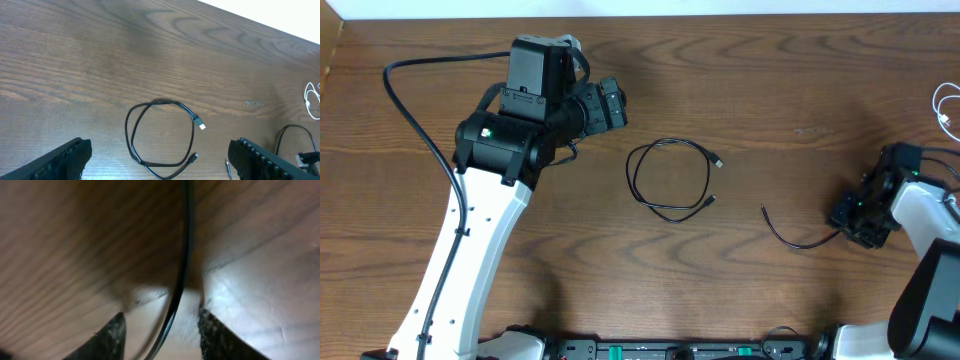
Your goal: Untangle cables
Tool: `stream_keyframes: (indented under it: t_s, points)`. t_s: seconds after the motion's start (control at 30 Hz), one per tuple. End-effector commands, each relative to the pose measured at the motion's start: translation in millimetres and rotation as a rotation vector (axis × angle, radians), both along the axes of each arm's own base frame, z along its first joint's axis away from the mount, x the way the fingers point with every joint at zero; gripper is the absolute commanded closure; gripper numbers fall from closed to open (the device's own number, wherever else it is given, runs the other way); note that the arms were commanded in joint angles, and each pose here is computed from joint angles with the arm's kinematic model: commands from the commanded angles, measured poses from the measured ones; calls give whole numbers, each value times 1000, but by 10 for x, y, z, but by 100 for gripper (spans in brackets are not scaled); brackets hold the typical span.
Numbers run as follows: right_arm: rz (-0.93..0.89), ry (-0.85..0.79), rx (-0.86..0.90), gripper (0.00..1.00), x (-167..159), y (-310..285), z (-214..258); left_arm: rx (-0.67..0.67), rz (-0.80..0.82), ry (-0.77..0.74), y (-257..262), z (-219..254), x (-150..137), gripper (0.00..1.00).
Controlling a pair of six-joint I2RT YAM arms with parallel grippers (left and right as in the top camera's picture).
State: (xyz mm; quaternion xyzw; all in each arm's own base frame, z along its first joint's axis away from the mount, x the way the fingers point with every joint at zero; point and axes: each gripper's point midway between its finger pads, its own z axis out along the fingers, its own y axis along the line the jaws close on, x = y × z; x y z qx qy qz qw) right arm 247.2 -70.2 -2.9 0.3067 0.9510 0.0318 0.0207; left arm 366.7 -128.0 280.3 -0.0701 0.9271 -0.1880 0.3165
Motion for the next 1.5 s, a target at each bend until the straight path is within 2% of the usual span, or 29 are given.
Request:
stream_keyframes:
  t_s: [0.0, 0.17, 0.4, 0.57, 0.67, 0.73, 0.93, 1.03, 1.17, 1.37, 1.47]
  points:
    - [-25, 12, -27, 65, -59, -18, -102, 19, -3, -2, 27, -7, 7, 7]
    - [-26, -27, -41, 99, -7, -38, -162, 19, -3, -2, 27, -9, 8, 7]
    - [-70, -212, -68, 99, 541, -210, 101, 19, -3, -1, 25, -13, 14, 7]
    - [-100, -444, -4, 99, 1244, -442, 938, 16, -3, -11, 20, -1, 39, 7]
    - [-132, -563, -80, 99, 1541, -776, 1634, 13, -2, -23, 13, 20, 61, 7]
    - [-161, -604, -186, 99, 1627, -1079, 2144, 12, -2, -27, 11, 27, 68, 7]
    - [-273, -604, -395, 99, 1583, -1789, 2833, 12, -2, -28, 12, 28, 69, 7]
    - [-345, -574, -426, 99, 1503, -2178, 2812, 12, -2, -28, 11, 29, 70, 7]
    - [-488, -496, -402, 99, 1302, -2644, 2435, 12, -2, -28, 12, 28, 69, 7]
    - [-604, -437, -209, 98, 1157, -2995, 1735, 12, -2, -27, 12, 24, 69, 7]
    - [-639, -396, -162, 77, 1046, -3102, 1477, 12, -2, -27, 11, 25, 70, 7]
